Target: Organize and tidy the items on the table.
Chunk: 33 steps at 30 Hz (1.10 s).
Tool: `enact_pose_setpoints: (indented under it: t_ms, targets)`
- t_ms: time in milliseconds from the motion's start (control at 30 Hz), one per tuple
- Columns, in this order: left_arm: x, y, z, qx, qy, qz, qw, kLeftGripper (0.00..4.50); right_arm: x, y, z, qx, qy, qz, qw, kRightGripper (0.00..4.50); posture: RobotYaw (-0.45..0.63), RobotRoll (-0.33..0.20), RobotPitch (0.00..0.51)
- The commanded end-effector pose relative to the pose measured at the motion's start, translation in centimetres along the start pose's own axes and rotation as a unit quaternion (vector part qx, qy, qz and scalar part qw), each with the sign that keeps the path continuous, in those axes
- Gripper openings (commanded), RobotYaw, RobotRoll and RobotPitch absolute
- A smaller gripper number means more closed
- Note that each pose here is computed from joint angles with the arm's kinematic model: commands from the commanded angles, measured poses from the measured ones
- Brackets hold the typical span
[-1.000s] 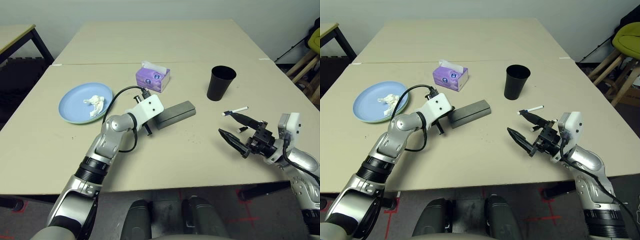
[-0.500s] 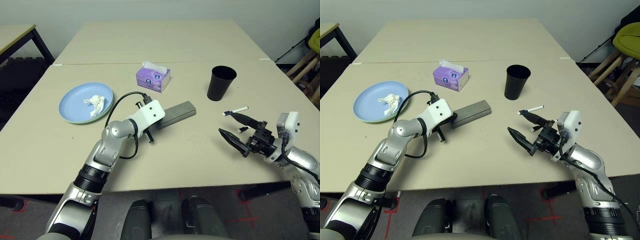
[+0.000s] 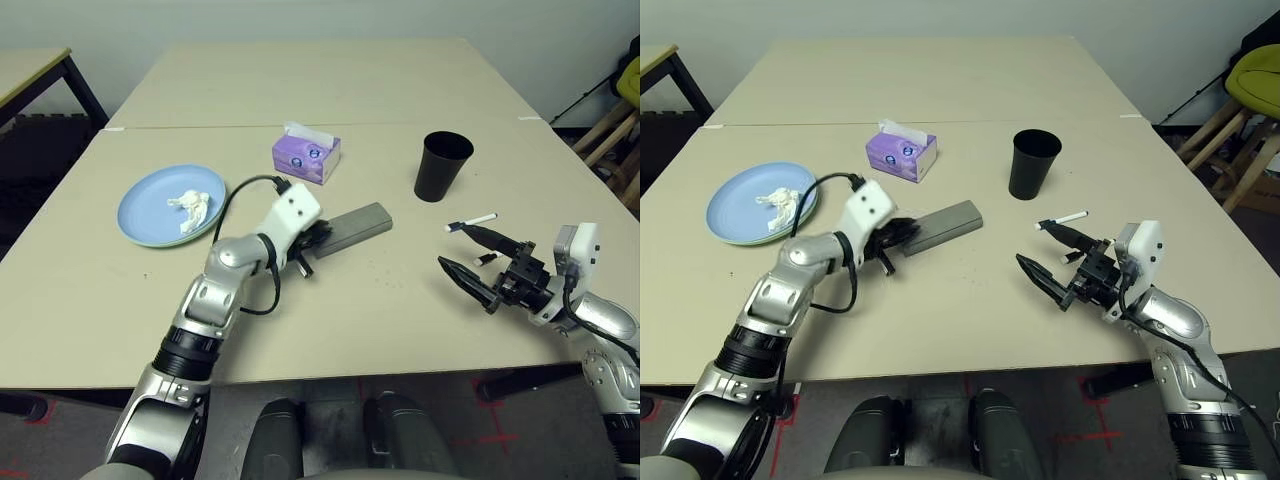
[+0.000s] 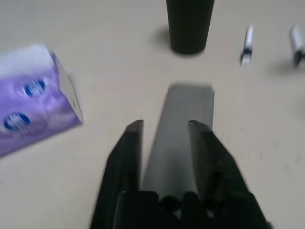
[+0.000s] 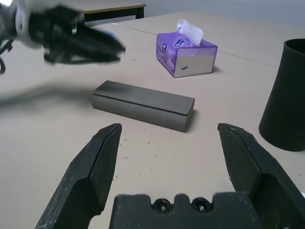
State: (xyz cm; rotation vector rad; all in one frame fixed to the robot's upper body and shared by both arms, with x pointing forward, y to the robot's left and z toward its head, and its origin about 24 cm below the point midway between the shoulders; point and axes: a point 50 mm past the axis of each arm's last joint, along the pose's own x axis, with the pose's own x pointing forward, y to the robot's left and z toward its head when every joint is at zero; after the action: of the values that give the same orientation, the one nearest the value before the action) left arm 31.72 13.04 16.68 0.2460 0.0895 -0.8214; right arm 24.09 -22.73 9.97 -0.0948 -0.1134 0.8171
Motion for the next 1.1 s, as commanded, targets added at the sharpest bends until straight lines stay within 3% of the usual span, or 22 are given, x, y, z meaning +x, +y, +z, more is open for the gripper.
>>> enact_pose_setpoints:
  t_ms: [33, 133, 400, 467, 1100]
  targets:
    - [-1.0, 0.3, 1.2, -0.037, -0.003, -0.026, 0.999, 3.38, 0.1, -0.1, -0.1, -0.005, 0.008, 0.006, 1.000, 4.50, 0.01, 0.000, 0.088]
    - [-2.1, 0.2, 2.1, -0.049, -0.010, -0.061, 0.997, 4.47, 0.2, -0.2, -0.1, -0.007, 0.008, 0.008, 1.000, 4.50, 0.01, 0.000, 0.088]
    - [-4.6, -0.7, 2.3, -0.028, -0.032, -0.111, 0.993, 4.47, 0.6, -0.5, 0.2, -0.015, 0.005, 0.010, 1.000, 4.50, 0.04, 0.000, 0.078]
    - [-5.2, -0.6, 2.3, -0.008, -0.064, -0.092, 0.994, 4.47, 0.6, -0.7, 0.3, -0.020, 0.005, 0.011, 1.000, 4.50, 0.04, 0.000, 0.078]
    - [-8.5, -1.9, -2.4, 0.000, -0.086, -0.065, 0.994, 4.47, 0.8, -2.9, 1.1, -0.049, 0.006, 0.003, 0.999, 4.50, 0.05, 0.000, 0.070]
